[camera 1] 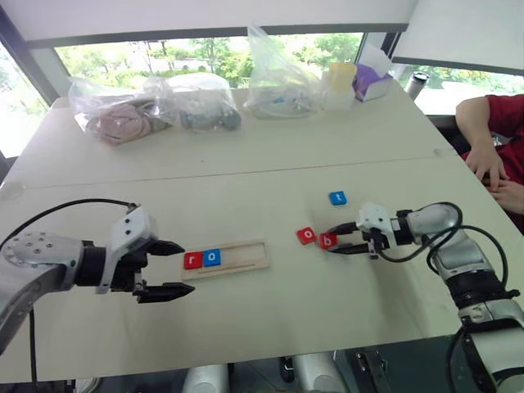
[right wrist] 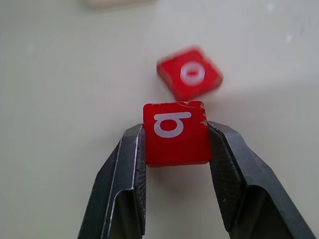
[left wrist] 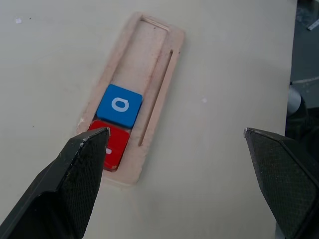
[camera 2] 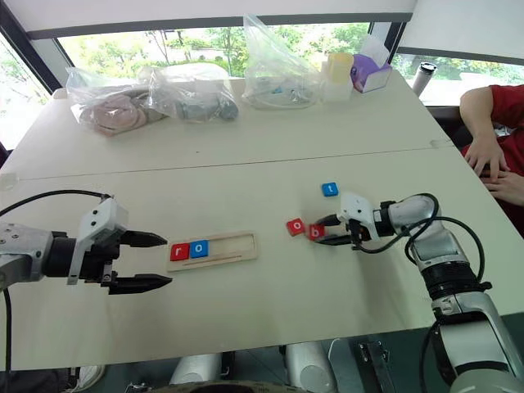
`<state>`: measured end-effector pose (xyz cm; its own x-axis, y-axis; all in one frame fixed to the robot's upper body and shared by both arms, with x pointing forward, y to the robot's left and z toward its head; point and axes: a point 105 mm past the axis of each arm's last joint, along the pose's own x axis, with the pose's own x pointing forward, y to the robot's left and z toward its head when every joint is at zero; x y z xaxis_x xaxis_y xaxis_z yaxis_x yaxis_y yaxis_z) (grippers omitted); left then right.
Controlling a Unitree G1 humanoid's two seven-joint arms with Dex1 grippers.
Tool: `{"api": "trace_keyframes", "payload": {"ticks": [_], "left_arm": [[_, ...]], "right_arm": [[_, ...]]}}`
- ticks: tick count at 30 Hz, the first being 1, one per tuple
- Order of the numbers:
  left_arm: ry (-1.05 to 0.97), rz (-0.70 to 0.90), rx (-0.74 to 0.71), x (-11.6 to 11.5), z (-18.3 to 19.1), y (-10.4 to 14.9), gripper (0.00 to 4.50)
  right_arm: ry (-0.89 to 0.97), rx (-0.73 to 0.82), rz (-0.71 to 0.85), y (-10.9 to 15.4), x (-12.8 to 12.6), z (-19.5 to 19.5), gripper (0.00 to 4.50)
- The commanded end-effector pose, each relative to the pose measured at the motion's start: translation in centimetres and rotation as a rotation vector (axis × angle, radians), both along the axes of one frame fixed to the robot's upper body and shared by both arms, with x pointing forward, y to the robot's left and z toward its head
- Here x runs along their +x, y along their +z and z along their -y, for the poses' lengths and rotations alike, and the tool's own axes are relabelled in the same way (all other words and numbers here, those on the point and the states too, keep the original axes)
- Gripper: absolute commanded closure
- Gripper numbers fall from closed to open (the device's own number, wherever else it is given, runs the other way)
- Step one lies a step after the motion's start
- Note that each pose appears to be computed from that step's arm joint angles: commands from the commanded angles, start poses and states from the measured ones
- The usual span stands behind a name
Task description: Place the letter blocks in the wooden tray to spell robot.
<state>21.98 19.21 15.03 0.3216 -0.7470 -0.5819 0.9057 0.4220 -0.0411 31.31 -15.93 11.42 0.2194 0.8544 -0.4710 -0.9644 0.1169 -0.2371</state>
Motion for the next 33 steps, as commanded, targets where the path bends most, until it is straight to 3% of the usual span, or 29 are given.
{"api": "trace_keyframes", "payload": {"ticks": [1, 8, 12, 33], "left_arm": [[0.014, 0.038, 0.033, 0.1, -1.1, 0.9, 0.00], [0.030, 0.017, 0.065, -0.6, -2.0, 0.1, 0.00], [0.057, 0.036, 0.044, -0.7, -1.6, 0.1, 0.00], [0.087, 0.060, 0.007, -0.2, -0.6, -0.4, 0.00]], "right_arm": [[0.074, 0.070, 0.071, 3.1, -0.8, -4.9, 3.34], [0.128, 0.049, 0.102, 2.7, -1.1, -12.5, 3.34], [0.180, 0.001, 0.065, 0.5, -1.5, -15.2, 3.34], [0.235, -0.027, 0.039, -1.1, -1.5, -18.1, 3.34]]}}
